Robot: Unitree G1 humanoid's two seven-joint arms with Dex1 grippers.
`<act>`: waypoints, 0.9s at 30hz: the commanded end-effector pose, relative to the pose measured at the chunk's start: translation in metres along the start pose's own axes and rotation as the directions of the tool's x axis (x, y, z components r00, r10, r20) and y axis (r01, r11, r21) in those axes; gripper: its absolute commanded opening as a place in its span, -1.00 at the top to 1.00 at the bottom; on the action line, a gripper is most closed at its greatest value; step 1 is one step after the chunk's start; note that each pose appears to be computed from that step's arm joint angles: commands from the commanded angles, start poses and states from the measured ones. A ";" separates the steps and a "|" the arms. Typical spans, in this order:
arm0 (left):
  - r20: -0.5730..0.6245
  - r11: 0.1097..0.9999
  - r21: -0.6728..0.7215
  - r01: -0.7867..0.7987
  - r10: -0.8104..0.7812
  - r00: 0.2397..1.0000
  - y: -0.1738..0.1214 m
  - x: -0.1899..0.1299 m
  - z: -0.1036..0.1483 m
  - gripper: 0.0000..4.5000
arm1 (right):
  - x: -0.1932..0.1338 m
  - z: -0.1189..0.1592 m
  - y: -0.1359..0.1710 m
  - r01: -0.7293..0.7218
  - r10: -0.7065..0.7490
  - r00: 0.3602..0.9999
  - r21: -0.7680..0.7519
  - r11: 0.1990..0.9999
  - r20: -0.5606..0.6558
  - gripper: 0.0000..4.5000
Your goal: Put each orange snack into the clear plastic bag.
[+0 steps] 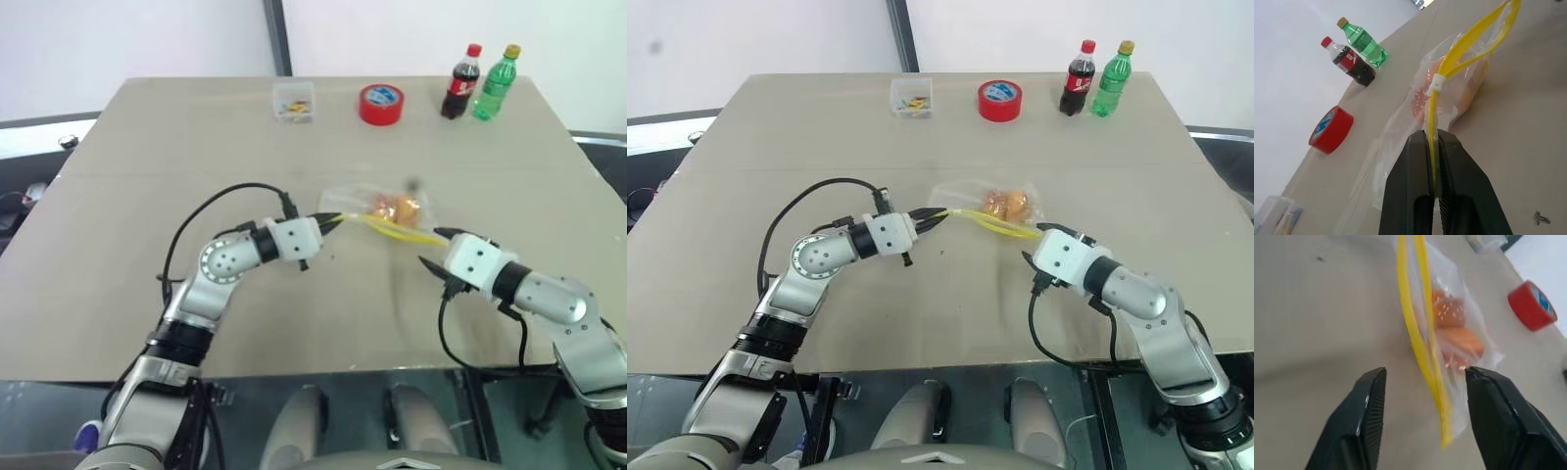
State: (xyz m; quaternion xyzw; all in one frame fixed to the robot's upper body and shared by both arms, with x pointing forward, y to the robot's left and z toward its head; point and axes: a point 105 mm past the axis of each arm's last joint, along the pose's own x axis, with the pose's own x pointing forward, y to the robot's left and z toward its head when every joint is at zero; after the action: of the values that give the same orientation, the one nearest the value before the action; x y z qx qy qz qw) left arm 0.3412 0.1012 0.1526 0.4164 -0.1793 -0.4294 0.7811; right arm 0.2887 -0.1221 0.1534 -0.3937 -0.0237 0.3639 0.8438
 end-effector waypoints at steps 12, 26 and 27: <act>0.049 0.996 0.086 -0.030 0.026 0.998 0.006 0.002 0.026 1.00 | 0.068 0.073 0.001 -0.022 0.079 0.969 -0.237 0.971 0.233 0.36; 0.030 0.997 0.071 -0.041 0.039 0.999 0.007 0.001 0.025 1.00 | 0.071 0.078 -0.001 -0.013 0.091 0.965 -0.303 0.953 0.245 0.36; 0.029 0.997 0.071 -0.041 0.039 0.999 0.007 0.000 0.025 1.00 | 0.071 0.078 -0.001 -0.012 0.091 0.966 -0.306 0.952 0.244 0.36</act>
State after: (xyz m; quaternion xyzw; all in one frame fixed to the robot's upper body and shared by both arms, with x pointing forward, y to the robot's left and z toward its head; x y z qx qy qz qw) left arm 0.3316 0.0901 0.1590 0.4322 -0.1906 -0.4247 0.7723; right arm 0.3201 -0.0301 0.1743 -0.4596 -0.1450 0.4320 0.7623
